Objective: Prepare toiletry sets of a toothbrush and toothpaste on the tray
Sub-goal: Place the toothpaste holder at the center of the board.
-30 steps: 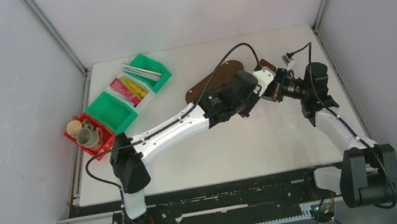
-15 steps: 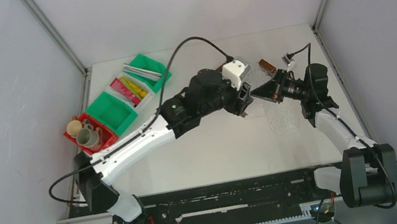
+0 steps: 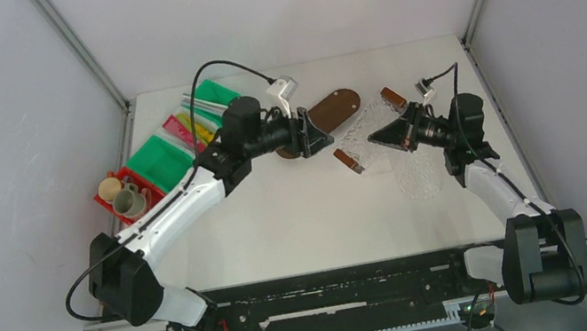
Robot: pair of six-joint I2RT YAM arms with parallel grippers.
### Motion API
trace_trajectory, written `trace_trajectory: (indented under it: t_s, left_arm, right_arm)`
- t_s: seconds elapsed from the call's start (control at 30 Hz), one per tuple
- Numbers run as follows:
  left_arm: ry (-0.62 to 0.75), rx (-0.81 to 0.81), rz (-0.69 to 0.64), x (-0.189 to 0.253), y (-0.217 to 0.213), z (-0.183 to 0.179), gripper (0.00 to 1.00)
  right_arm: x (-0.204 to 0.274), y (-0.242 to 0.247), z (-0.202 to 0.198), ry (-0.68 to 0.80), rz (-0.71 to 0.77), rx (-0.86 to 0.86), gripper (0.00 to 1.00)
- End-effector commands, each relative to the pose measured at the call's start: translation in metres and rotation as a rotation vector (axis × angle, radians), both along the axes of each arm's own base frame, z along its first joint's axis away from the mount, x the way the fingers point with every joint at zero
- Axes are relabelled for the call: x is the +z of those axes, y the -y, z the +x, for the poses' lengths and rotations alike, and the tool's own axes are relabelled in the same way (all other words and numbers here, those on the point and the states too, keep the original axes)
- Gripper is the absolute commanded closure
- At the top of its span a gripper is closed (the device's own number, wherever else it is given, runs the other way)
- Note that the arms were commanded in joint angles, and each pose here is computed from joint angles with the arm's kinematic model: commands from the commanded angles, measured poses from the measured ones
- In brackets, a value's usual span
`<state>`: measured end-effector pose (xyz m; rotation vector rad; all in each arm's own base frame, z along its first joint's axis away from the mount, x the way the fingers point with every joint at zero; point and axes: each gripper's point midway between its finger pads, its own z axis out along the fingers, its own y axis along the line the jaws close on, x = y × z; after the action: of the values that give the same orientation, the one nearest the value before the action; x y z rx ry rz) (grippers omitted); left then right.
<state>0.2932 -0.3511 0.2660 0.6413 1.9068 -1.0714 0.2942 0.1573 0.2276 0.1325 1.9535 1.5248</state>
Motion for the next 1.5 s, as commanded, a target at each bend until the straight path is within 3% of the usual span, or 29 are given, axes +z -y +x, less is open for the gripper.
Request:
trace_trajectory:
  t_s: [0.0,0.57,1.0,1.2,1.47]
  left_arm:
    - [-0.008,-0.141,-0.137,0.033,0.004,-0.014,0.4]
    - [-0.141,-0.257,-0.152,0.011,0.038,0.007,0.48]
    - [-0.18,-0.382,-0.214,0.013,0.05,-0.011,0.71]
    - [-0.183,-0.419,-0.232,0.018,0.05,-0.017,0.72]
    - [-0.201,-0.443,-0.228,0.012,0.048,-0.024,0.66]
  right_arm:
    - [0.021,-0.005,-0.002,0.131,-0.001,0.045,1.0]
    - [0.029,-0.015,-0.012,0.168,0.016,0.116,1.0]
    - [0.033,-0.021,-0.018,0.195,0.018,0.149,1.0]
    - [0.034,-0.022,-0.02,0.201,0.02,0.159,1.0]
    - [0.037,-0.023,-0.022,0.21,0.024,0.167,1.0]
